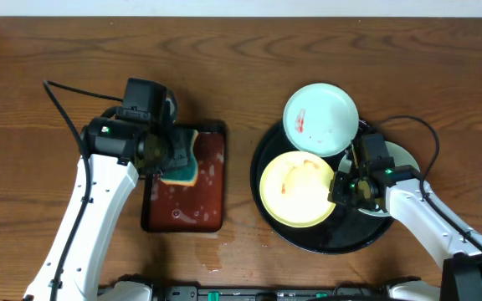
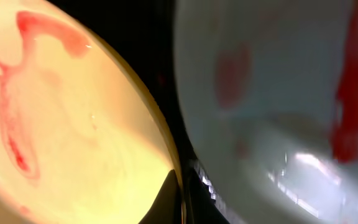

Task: Clean dirty plates on tray and stack at the side
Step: 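Grip the yellow plate rim with the right gripper and tilt it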

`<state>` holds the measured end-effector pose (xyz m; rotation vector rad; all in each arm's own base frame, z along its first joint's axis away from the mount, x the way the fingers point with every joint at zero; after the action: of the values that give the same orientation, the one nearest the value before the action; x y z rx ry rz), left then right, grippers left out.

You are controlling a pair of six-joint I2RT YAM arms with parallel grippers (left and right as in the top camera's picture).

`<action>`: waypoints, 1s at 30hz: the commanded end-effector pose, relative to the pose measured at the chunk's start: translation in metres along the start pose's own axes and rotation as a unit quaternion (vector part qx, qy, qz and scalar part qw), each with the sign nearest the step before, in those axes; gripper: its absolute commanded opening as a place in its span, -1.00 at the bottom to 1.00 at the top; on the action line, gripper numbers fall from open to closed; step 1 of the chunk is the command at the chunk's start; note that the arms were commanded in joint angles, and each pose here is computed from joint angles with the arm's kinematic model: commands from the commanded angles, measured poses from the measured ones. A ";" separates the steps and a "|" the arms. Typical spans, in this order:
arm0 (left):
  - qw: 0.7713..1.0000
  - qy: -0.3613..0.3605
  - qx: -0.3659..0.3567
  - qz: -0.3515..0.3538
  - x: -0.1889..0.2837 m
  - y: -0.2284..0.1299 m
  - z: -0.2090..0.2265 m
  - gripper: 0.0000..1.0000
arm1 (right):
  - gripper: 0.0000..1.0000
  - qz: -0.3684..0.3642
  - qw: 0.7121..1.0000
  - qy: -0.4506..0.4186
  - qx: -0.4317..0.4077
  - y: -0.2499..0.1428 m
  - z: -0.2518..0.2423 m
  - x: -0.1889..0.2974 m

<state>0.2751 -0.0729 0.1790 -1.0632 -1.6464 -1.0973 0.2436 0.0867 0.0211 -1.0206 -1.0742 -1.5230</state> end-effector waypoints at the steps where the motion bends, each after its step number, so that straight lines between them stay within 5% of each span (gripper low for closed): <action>1: 0.999 -0.045 -0.001 0.006 0.007 -0.002 -0.015 -0.85 | -0.97 -0.014 0.998 -0.011 0.062 0.008 0.000 0.004; 7: 0.998 -0.057 -0.031 0.010 0.005 -0.008 -0.032 -0.85 | -0.97 -0.012 0.985 -0.039 0.166 0.005 0.001 0.002; 11: 0.996 -0.067 -0.055 0.002 0.004 -0.010 -0.047 -0.85 | -0.13 -0.030 0.985 -0.070 0.154 0.013 -0.008 0.003; 17: 0.994 -0.076 -0.079 0.003 0.003 -0.017 -0.060 -0.85 | 0.12 0.044 0.998 -0.033 -0.023 -0.023 -0.001 0.003; 26: 0.992 -0.075 -0.099 -0.011 -0.003 -0.012 -0.071 -0.85 | -0.53 0.078 0.988 -0.006 -0.137 -0.057 -0.002 -0.019; 29: 0.993 -0.072 -0.098 -0.006 -0.007 -0.012 -0.071 -0.85 | -0.97 0.068 0.988 -0.004 -0.141 -0.057 -0.004 -0.023; 30: 0.993 -0.071 -0.098 -0.004 -0.008 -0.012 -0.071 -0.85 | -0.98 0.059 0.989 -0.008 -0.134 -0.053 -0.006 -0.024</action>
<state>0.2754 -0.1439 0.1845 -1.2962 -1.6791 -1.2230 0.2134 0.0982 0.0070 -1.1633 -0.8710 -1.6179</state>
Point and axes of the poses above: each gripper's point midway between its finger pads, its own x axis back along the fingers, its own z axis along the line the jaws close on, y = z × x, the point moved 1 cm from there along x, back along the fingers, and after that the axes turned 6 degrees about x, right-handed, at the moved point
